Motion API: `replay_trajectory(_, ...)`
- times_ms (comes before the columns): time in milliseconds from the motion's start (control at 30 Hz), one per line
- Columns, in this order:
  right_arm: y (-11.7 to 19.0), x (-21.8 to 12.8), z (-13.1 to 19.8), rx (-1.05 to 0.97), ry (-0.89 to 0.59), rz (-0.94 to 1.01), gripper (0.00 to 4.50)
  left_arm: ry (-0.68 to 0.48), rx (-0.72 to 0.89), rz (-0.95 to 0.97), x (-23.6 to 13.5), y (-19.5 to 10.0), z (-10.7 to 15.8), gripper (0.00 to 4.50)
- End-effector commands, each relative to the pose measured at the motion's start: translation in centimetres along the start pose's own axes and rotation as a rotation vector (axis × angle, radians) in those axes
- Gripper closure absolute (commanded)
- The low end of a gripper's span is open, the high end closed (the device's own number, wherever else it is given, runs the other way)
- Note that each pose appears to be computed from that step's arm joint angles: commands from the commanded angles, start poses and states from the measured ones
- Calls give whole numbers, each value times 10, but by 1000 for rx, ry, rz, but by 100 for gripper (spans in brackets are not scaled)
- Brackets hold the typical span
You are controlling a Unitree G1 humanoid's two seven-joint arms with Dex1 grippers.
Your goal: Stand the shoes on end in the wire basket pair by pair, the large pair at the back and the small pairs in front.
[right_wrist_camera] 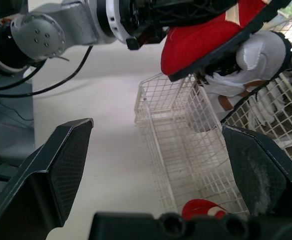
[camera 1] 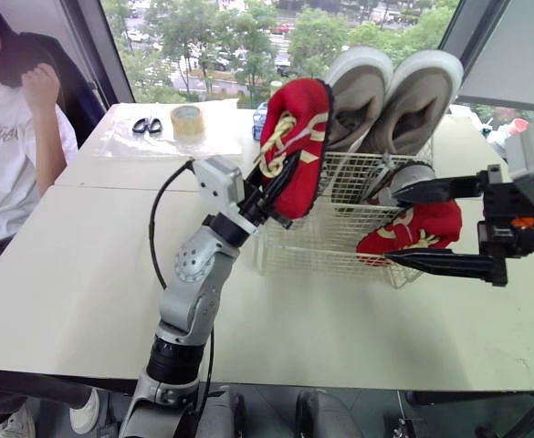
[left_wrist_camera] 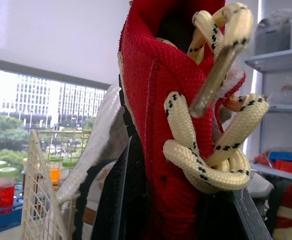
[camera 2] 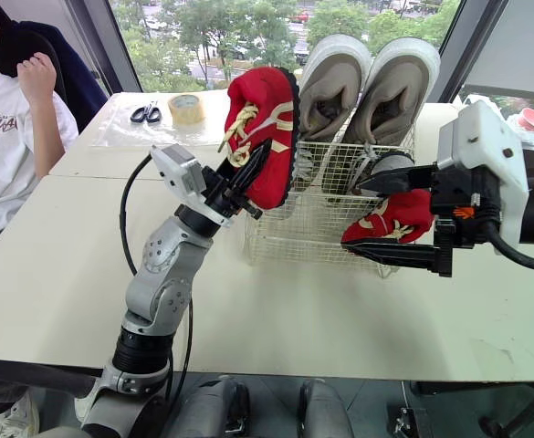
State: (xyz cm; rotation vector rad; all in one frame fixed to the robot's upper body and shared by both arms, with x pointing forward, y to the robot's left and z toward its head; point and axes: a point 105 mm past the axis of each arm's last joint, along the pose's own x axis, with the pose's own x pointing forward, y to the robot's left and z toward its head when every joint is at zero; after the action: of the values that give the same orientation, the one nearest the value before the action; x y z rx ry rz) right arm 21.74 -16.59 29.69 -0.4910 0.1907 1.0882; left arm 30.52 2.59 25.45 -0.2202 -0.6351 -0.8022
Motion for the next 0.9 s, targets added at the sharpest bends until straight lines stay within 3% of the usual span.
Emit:
replay_trajectory(33,-3,-6,10,-34,-16,-22,0,-20,48,-25,1,-13,-9,400)
replay_trajectory(567,-3,0,17,-36,-7,36,0,-35,341,126,-31,-25,-71,400)
replay_trajectory(667,-4,-2,19,-33,-2,43,0,-32,340,138,-32,-25,-77,267)
replay_trajectory(833,-7,-3,19,-43,9,44,0,54,319,120,-48,-19,-89,1)
replay_trajectory(900,-9,-3,18,-46,7,45,0,111,312,89,-59,-16,-91,1)
